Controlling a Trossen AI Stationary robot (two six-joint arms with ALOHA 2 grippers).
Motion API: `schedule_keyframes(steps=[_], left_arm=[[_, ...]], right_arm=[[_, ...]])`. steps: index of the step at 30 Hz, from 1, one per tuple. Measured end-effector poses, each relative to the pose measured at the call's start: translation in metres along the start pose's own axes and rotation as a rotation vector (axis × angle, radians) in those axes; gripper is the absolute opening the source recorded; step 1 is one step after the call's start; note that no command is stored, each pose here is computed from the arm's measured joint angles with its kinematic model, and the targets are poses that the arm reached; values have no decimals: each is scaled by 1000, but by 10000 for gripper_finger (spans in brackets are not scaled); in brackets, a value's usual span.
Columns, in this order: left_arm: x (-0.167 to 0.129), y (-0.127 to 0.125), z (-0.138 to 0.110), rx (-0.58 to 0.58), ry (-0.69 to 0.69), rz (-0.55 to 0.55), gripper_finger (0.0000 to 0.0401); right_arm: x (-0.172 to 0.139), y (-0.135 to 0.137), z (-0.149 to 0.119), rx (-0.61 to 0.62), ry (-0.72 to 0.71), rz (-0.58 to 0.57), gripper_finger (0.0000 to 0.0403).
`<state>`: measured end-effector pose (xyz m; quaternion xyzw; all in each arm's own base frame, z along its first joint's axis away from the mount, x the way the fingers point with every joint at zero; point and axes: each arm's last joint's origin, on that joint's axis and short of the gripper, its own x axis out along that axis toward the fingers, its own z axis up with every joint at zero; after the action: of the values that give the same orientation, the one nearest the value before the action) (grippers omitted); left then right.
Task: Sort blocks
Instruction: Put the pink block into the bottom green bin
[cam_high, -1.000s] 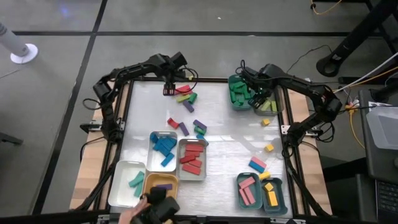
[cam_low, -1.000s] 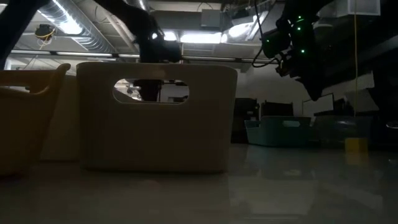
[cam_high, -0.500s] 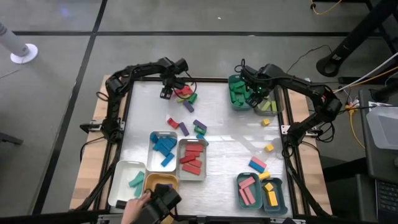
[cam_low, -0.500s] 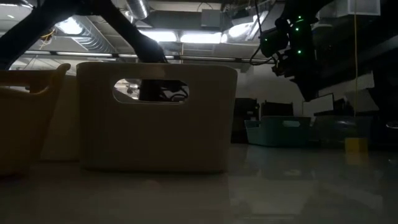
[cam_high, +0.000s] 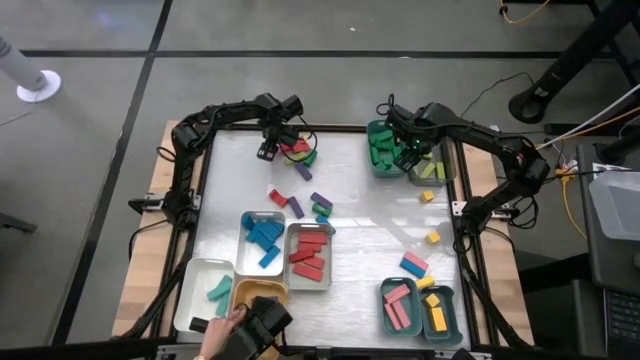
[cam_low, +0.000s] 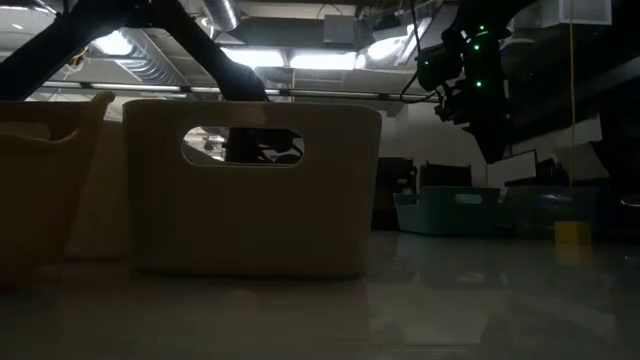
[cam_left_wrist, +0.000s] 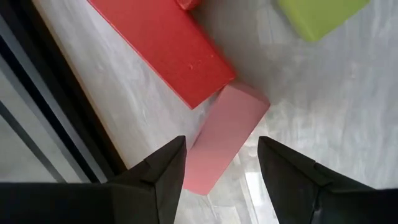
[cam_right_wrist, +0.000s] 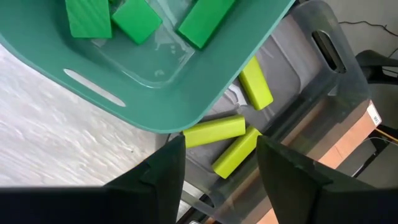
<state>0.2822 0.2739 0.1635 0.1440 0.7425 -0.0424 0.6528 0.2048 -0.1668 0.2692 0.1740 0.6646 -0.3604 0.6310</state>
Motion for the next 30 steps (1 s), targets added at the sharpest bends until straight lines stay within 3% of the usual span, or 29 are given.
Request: schedule_keyframes(steps=[21, 30], left_arm=[[-5, 5, 3, 2, -22, 30, 188], [-5, -2, -1, -21, -8, -52, 188]], right_arm=[[0, 0, 0, 0, 1, 0, 195], [0, 0, 0, 0, 2, 0, 195]])
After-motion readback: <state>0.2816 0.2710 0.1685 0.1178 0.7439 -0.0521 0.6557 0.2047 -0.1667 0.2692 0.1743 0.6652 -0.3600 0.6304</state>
